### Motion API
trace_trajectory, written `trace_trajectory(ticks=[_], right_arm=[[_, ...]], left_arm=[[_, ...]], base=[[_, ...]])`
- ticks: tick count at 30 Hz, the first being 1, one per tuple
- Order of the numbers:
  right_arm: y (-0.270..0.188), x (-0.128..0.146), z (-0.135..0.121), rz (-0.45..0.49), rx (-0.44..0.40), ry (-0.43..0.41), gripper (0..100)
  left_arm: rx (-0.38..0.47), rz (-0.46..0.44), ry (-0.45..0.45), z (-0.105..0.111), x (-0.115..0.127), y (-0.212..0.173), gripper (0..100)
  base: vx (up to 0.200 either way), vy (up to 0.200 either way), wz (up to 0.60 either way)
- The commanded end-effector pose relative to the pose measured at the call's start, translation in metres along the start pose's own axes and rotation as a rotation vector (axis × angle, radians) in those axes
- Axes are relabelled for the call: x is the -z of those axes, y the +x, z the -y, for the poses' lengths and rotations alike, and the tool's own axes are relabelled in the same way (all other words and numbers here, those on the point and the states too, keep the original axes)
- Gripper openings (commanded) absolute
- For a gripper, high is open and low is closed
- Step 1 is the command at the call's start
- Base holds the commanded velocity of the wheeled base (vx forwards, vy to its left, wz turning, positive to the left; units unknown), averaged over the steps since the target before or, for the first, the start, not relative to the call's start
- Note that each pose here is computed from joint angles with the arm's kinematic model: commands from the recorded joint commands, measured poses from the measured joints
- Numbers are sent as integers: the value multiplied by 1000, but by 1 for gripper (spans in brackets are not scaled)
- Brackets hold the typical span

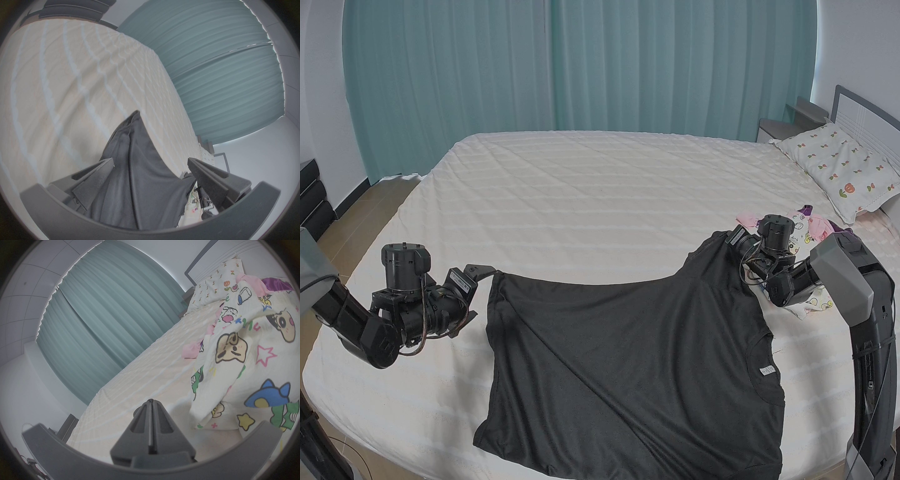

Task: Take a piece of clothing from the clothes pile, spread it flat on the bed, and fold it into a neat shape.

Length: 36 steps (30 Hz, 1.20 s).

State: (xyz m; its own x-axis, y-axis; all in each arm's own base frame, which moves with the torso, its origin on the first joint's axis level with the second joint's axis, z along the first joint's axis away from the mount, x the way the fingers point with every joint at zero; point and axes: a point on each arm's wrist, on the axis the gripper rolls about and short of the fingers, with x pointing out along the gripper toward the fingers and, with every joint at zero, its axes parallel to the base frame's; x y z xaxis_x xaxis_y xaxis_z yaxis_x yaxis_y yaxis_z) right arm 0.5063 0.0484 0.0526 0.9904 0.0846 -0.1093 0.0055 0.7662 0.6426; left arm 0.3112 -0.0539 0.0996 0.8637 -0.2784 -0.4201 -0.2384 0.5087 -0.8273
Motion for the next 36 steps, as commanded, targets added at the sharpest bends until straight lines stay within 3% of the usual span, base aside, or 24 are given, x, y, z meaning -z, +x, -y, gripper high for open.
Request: trace_trajectory(ticks=[1,7,15,25,33,34,36], right_arm=[[-7,0,-6,-13,0,-3,0],[-11,3,-6,-30,9,0,0],[-14,7,-2,-21,1,0,0],[-15,11,-5,-28,-5,-1,0],[-15,11,-5,-29,-4,-1,0],[-15,11,-5,-28,-5,-1,0],[-15,11,-5,-29,-4,-1,0]], left_arm=[[28,49,19,7,-20,21,100],[18,56,151,1,-27,70,100],[-3,59,256,-6,-24,121,100],[-60,137,321,-13,-30,148,100],[-66,144,328,-15,-29,159,100],[-67,143,328,-15,-30,161,0],[-77,141,327,-14,-32,163,0]], base=[[0,0,0],[0,0,0],[0,0,0],[0,0,0],[0,0,0],[0,0,0],[0,0,0]])
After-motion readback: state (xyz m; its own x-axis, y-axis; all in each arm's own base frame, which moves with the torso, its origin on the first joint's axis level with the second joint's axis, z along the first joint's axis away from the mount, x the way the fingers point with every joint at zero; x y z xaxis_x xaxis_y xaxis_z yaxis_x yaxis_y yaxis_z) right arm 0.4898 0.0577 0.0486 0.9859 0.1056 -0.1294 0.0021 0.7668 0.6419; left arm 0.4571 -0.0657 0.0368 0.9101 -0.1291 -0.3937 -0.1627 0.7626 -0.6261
